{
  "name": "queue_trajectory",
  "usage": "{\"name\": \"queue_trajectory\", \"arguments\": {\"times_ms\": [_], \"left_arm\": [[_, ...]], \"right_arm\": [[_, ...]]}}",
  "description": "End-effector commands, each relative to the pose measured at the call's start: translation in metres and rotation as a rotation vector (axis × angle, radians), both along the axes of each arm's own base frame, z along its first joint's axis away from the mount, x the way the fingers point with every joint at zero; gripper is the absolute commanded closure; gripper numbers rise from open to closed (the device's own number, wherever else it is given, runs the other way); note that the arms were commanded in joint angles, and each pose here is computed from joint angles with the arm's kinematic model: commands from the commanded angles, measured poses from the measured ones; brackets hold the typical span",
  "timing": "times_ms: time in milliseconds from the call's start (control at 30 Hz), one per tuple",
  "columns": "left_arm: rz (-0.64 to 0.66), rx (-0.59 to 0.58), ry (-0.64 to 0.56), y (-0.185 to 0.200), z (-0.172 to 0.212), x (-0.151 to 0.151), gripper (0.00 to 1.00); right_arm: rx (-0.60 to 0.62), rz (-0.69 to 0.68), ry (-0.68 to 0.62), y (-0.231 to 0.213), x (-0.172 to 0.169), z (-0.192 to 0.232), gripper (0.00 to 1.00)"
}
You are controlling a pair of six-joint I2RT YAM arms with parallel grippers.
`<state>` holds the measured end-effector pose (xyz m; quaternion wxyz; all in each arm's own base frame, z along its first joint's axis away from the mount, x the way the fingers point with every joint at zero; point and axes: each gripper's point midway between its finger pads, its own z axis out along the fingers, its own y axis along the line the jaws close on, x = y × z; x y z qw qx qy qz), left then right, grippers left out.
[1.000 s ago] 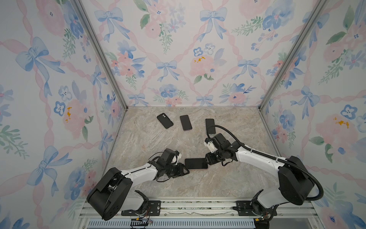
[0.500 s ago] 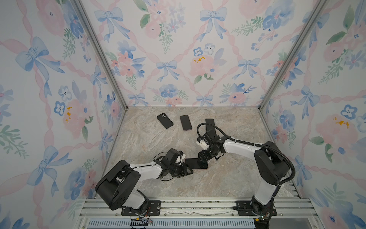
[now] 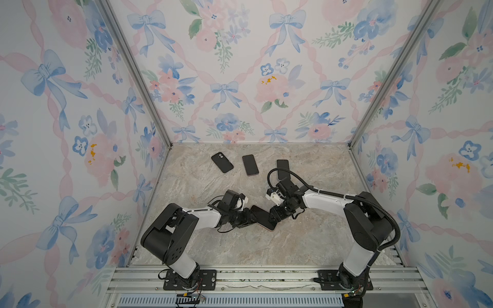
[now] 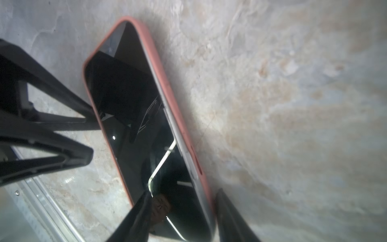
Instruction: Put the phone into the phone case
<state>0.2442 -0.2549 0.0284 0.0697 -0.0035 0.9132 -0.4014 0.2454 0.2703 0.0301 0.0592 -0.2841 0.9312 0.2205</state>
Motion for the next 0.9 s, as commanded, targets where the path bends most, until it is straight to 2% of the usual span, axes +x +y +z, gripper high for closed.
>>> {"name": "queue_trajectory", "arguments": {"times_ms": [0,233,333,400,467,533,600,867], "left_arm": [[0.003,0.078,0.02,0.011,-0.02,0.004,0.59],[-0.021,0.065,0.019,-0.001,-0.023,0.021,0.59],[-0.032,0.045,-0.001,-0.011,-0.016,0.034,0.59],[-0.037,0.038,-0.001,-0.013,-0.015,0.035,0.59],[-0.035,0.037,0.009,-0.01,-0.015,0.028,0.59],[-0.025,0.038,0.031,-0.002,-0.016,0.014,0.58],[-0.014,0.036,0.048,0.003,-0.015,0.003,0.57],[-0.022,-0.069,0.1,-0.004,-0.005,-0.035,0.56]], "right_arm": [[0.019,-0.002,0.056,0.004,-0.026,0.002,0.52],[0.038,-0.054,0.067,0.018,-0.044,0.0,0.57],[0.028,-0.137,0.047,0.017,-0.039,0.005,0.58],[0.01,-0.218,0.015,0.012,-0.034,0.015,0.55],[-0.043,-0.349,-0.014,-0.001,-0.033,0.018,0.55],[-0.028,-0.492,0.024,-0.005,-0.039,0.018,0.6],[0.005,-0.604,0.054,-0.006,-0.046,0.016,0.61],[0.088,-0.616,0.016,0.002,-0.051,0.023,0.7]]}}
